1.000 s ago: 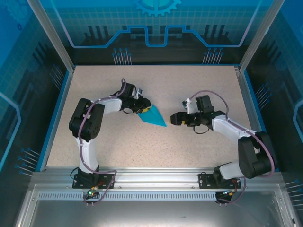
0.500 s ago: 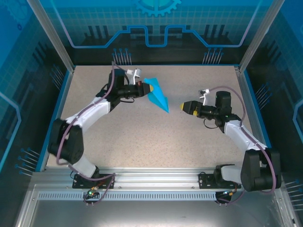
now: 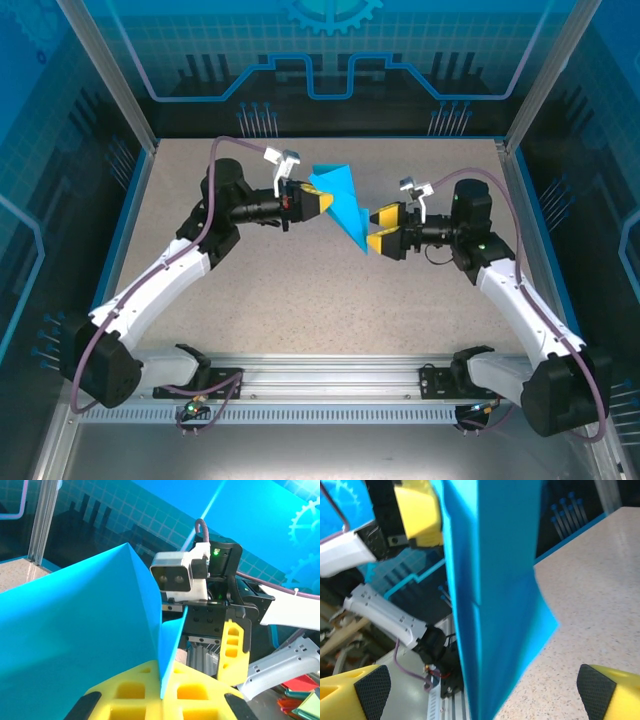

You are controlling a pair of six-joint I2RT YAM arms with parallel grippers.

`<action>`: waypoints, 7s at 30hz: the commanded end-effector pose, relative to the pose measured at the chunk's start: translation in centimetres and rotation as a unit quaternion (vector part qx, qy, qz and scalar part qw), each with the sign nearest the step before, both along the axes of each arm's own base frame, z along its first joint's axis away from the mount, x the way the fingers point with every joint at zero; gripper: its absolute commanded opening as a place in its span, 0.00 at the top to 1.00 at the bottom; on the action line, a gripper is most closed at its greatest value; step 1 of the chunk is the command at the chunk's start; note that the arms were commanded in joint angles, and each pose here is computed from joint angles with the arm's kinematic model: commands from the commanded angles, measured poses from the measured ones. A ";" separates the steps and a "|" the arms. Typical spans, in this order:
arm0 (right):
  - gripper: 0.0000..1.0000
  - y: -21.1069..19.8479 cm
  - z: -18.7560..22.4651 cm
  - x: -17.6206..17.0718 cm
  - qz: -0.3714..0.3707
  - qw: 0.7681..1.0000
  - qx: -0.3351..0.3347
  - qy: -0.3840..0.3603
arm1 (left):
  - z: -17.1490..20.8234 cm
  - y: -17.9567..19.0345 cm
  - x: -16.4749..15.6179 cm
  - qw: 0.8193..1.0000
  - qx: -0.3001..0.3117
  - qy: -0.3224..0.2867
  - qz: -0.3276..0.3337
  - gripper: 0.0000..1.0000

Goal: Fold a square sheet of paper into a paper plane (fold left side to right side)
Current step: Turn over the paper at the center of the table, then pick up the paper from the center of the table, then place the paper at the center of the table.

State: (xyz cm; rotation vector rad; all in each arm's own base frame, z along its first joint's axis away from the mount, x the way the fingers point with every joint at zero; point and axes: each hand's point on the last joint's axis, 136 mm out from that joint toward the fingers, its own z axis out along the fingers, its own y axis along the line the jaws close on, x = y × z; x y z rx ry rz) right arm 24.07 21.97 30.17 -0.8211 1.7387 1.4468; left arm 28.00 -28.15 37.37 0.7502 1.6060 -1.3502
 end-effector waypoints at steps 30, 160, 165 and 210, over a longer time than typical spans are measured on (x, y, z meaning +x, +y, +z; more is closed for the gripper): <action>0.83 2.6 0.8 -1.0 0.014 0.998 -0.060 -0.009 | 0.0 -1.0 -2.2 0.998 0.022 -0.036 -0.041 0.93; 0.02 -6.0 -9.3 7.9 -0.132 0.984 -0.004 0.121 | -14.9 -3.6 3.8 0.977 0.122 0.170 -0.036 1.00; 0.13 -4.0 -8.7 6.6 -0.067 0.992 0.000 0.107 | -14.5 -3.6 3.1 0.977 0.120 0.166 -0.053 1.00; 0.94 -0.4 -23.5 11.0 -0.127 0.869 -0.132 0.460 | -23.5 0.7 -1.7 0.904 0.357 0.135 0.192 0.26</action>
